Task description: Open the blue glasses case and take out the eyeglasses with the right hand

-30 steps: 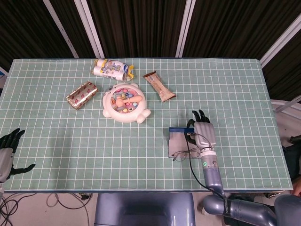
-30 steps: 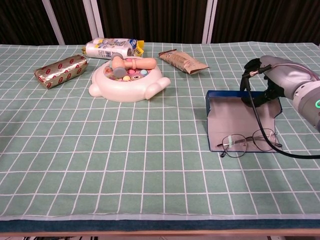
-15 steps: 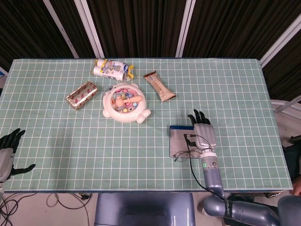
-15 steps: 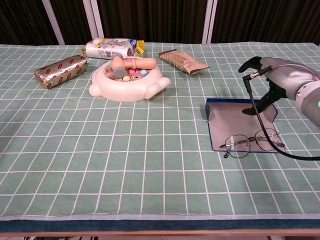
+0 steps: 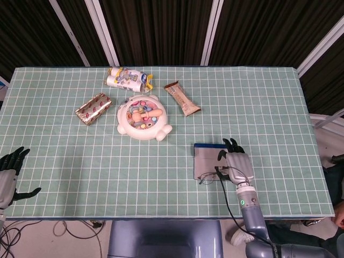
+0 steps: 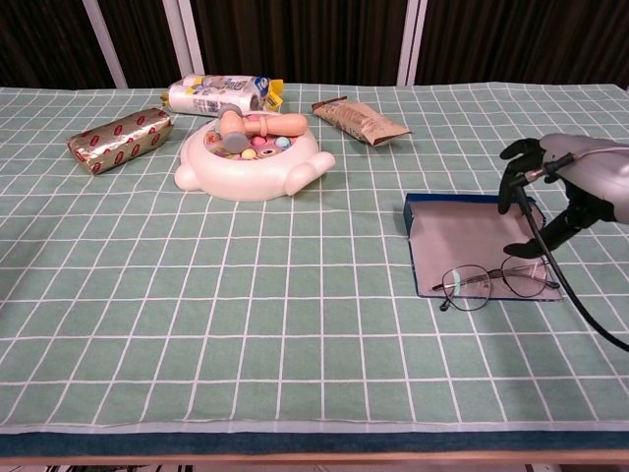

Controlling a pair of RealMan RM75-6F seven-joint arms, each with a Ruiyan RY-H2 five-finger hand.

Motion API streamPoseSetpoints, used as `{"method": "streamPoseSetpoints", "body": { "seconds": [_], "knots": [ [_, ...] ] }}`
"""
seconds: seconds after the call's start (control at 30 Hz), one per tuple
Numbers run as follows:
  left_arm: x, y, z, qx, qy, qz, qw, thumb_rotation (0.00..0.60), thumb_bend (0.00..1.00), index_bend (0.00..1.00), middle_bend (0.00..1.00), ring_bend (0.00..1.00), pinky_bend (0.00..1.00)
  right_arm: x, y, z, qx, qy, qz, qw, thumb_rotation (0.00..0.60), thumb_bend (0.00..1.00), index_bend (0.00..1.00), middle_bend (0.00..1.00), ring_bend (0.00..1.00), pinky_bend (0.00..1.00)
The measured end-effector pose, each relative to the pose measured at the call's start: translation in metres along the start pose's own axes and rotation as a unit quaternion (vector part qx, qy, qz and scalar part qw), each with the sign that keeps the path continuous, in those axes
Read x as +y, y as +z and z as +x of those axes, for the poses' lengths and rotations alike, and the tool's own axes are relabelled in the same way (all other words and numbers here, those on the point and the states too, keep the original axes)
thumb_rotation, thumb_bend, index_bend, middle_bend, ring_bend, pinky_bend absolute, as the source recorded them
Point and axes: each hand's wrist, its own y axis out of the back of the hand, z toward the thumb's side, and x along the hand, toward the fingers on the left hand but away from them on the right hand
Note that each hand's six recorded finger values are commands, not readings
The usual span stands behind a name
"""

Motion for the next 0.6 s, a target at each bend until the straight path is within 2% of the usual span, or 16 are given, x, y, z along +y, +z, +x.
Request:
{"method": "streamPoseSetpoints", "body": {
  "seconds": [0.27, 0.6],
  "knots": [
    [0.000, 0.000, 0.000, 0.001, 0.001, 0.002, 1.0000, 0.600, 0.06, 0.00, 0.00, 0.00, 0.00, -0.012, 0.000, 0.011, 0.006, 0.017, 0.003, 0.9998, 0.600, 0.33, 0.53, 0.14, 0.00, 0.20],
    [0.000, -0.001, 0.000, 0.003, 0.000, 0.000, 1.0000, 0.600, 0.06, 0.00, 0.00, 0.00, 0.00, -0.023, 0.000, 0.009, 0.000, 0.027, 0.003, 0.9996, 0.600, 0.35, 0.53, 0.14, 0.00, 0.20]
  ]
}}
